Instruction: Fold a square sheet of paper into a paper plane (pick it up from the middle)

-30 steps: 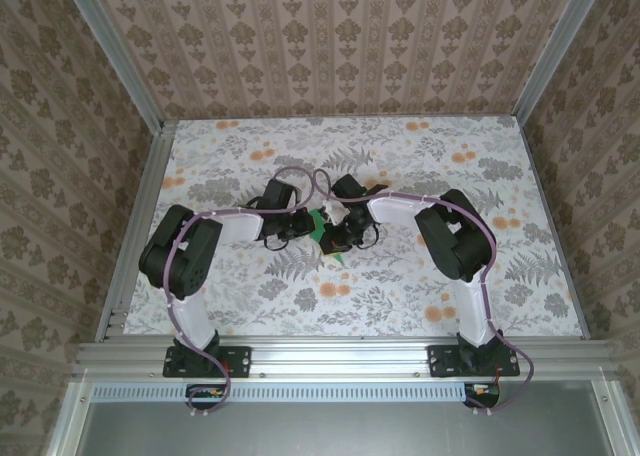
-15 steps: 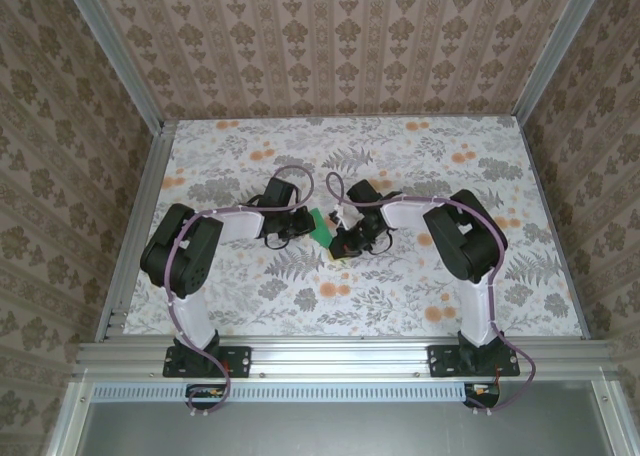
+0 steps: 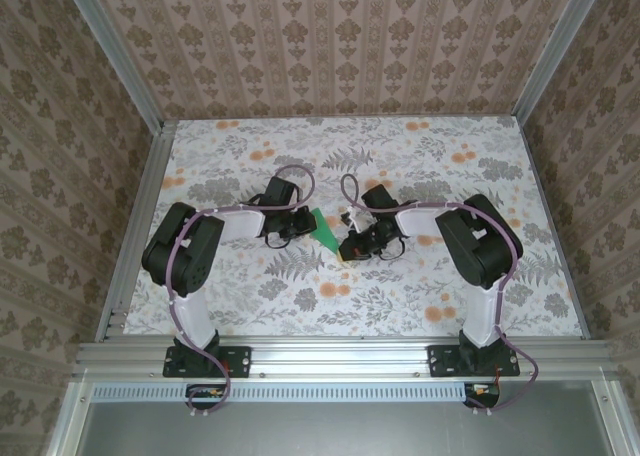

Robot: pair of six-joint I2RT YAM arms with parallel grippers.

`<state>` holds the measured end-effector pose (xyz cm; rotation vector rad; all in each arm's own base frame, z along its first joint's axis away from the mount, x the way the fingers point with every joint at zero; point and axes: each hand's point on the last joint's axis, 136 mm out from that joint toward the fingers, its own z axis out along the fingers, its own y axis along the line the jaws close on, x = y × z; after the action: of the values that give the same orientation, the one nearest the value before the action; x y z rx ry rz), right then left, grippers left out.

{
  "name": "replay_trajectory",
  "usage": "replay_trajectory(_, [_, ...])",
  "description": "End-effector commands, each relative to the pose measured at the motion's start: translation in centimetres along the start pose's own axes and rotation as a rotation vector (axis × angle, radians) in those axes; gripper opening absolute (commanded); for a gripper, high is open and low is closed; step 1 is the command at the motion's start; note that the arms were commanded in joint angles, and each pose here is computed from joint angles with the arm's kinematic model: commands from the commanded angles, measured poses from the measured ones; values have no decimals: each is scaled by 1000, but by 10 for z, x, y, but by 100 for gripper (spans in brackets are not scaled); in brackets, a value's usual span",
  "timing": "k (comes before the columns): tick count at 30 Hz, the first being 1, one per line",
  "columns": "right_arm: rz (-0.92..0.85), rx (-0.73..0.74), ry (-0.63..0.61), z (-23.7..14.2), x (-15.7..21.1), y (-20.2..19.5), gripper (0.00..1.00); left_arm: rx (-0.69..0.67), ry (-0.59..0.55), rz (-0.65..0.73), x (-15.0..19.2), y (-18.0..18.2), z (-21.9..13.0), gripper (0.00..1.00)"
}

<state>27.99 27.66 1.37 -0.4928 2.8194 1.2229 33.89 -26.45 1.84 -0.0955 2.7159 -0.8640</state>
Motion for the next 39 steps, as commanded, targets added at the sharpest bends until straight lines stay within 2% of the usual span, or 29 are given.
replay_trajectory(1, [79,45,65,-2,29,-13,7,-185,85,-63,29,53,12,13])
replay_trajectory(16, [77,116,96,-6,43,-24,3,-192,86,-60,26,51,12,13])
replay_trajectory(25, [23,116,41,-14,34,-11,5,-162,68,-28,14,34,9,14])
replay_trajectory(29, [-28,130,-60,-31,12,4,11,-129,38,16,0,8,-2,16])
replay_trajectory(32, [-64,188,-169,-51,-9,11,19,-106,3,52,-12,-16,-18,21])
replay_trajectory(36, [-87,335,-347,-84,-34,5,37,-130,-55,83,-19,-35,-44,33])
replay_trajectory(39, [-76,450,-468,-105,-41,-9,50,-205,-84,91,-17,-37,-60,42])
